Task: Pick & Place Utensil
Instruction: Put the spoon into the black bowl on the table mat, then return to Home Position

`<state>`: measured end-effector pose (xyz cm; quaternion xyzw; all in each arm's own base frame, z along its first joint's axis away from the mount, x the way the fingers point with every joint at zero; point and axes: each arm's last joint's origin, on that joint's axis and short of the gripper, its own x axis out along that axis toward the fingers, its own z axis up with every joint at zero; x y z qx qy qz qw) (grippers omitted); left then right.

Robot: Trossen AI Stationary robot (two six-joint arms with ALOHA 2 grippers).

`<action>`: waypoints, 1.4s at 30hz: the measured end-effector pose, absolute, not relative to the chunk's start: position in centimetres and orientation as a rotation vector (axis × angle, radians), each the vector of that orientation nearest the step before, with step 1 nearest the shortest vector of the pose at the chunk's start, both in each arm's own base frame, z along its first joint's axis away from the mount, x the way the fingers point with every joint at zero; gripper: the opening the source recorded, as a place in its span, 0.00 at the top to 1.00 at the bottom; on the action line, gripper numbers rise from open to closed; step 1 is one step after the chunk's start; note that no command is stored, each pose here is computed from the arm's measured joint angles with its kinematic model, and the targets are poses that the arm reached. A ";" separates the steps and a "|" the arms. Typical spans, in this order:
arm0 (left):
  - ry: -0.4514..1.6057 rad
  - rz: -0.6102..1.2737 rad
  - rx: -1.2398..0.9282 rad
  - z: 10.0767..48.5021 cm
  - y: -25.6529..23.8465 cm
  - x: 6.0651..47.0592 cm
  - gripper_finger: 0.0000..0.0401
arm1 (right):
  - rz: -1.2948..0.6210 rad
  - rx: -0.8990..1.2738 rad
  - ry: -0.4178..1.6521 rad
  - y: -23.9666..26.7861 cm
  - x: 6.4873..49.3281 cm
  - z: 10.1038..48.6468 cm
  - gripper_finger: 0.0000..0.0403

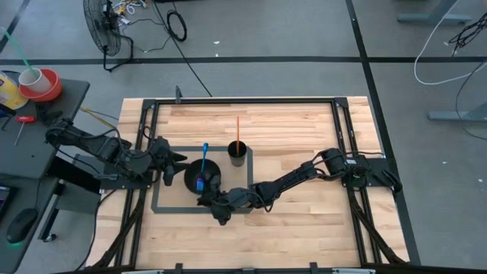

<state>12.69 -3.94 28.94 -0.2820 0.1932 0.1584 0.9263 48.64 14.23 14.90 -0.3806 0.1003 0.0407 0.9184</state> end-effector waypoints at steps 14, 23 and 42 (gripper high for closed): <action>0.388 0.328 -0.587 29.0 -3.9 12.7 0.52 | 0.087 -0.627 0.198 15.5 48.3 15.0 0.64; 0.386 0.326 -0.592 29.0 -4.0 12.7 0.52 | 0.082 -0.516 0.159 18.2 46.6 18.8 0.54; 0.330 0.154 -0.529 26.1 -5.9 12.4 0.62 | 0.154 -0.247 0.050 12.5 33.0 24.6 0.96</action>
